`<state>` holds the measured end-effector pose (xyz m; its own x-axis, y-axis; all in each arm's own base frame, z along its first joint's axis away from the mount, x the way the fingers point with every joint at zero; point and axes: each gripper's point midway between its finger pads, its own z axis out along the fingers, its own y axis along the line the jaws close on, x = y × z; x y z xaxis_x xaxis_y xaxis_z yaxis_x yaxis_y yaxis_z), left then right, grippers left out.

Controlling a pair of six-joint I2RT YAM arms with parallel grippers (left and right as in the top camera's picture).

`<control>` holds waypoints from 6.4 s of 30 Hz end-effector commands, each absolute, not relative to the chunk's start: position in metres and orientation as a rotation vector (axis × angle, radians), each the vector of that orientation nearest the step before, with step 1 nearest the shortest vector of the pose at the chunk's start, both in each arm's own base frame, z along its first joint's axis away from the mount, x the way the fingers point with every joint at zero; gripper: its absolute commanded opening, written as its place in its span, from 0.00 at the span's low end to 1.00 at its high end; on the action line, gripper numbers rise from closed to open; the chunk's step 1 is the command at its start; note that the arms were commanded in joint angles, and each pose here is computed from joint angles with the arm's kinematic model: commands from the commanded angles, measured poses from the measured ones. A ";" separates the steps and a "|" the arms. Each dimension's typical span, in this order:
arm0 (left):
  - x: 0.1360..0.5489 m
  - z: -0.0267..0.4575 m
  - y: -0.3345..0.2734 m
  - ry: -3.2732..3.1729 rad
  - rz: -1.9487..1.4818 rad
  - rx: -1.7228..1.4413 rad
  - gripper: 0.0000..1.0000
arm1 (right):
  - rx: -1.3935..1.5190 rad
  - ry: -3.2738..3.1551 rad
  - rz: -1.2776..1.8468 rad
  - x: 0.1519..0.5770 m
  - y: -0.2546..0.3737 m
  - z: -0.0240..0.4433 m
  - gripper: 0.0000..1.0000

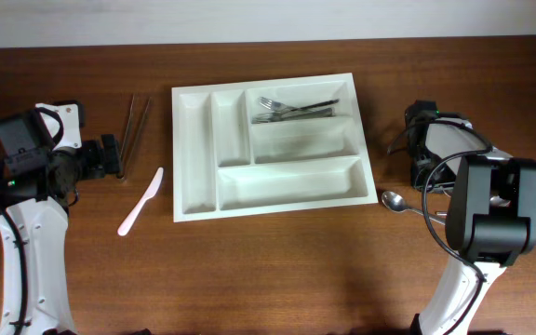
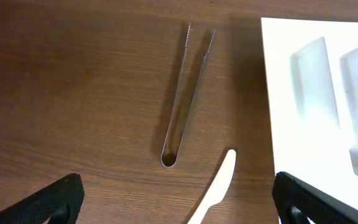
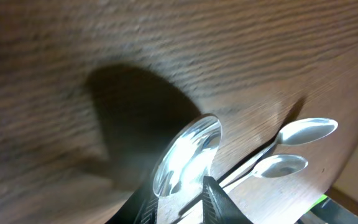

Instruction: Pack container

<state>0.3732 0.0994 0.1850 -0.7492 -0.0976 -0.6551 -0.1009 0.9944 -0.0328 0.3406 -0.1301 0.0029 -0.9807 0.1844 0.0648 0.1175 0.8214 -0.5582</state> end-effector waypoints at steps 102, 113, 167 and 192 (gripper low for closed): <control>0.378 0.193 0.100 2.402 0.003 -0.116 0.99 | 1.688 -2.878 0.707 0.427 0.232 0.111 0.23; 0.378 0.193 0.100 2.402 0.003 -0.116 0.99 | 0.780 -3.499 0.931 0.452 0.151 0.222 0.42; 0.378 0.193 0.100 2.402 0.003 -0.116 0.99 | 0.042 -2.924 -0.542 0.313 -0.029 0.006 0.49; 0.378 0.193 0.100 2.402 0.003 -0.116 0.99 | -0.048 -3.010 -0.399 0.332 -0.046 -0.003 0.39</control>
